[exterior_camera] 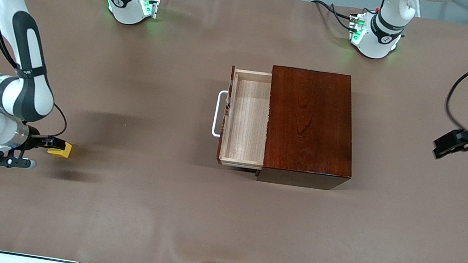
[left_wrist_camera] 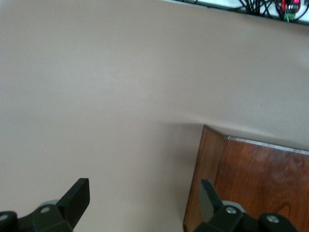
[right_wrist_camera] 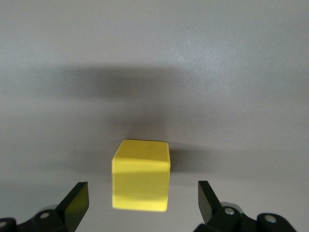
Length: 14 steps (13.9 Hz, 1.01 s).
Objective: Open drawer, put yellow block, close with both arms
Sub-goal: 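Reach the right gripper to the yellow cube while the left gripper withdraws, then grasp the yellow cube with the right gripper and lift it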
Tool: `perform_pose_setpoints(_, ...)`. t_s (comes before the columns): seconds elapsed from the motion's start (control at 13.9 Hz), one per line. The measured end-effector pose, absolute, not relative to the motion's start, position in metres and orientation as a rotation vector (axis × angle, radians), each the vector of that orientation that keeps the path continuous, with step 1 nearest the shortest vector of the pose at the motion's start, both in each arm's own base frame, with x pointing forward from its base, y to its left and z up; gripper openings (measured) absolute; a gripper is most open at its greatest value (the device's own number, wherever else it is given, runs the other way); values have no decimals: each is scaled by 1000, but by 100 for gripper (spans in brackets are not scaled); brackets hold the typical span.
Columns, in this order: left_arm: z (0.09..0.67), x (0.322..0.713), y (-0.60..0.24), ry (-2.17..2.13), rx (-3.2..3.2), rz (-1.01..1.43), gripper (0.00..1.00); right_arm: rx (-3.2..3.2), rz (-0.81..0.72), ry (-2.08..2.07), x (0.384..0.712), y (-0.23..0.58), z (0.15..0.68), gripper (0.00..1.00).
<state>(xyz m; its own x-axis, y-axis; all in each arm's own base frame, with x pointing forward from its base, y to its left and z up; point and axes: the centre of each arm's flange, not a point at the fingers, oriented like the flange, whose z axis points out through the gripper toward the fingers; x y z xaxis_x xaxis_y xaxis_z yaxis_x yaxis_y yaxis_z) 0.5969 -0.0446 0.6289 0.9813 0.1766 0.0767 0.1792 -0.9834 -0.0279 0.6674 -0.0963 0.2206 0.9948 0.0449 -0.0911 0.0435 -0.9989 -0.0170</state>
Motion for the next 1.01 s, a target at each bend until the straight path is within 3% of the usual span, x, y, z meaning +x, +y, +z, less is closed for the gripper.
perform_pose_setpoints(0.14,637,584,-28,-242,-3095,-66,100,-3122,138,-67,667,-96,209,100)
perform_pose_setpoints(0.43,649,558,-11,-63,-3124,80,100,-3122,121,-75,669,-92,207,59)
perform_pose_setpoints(0.65,647,554,-9,-21,-3146,113,100,-3121,112,-84,673,-90,215,56)
perform_pose_setpoints(0.79,647,558,-11,-10,-3148,71,100,-3109,151,-107,678,-83,260,56)
perform_pose_setpoints(1.01,643,563,-16,3,-3148,52,100,-3091,196,-160,669,-48,400,56)
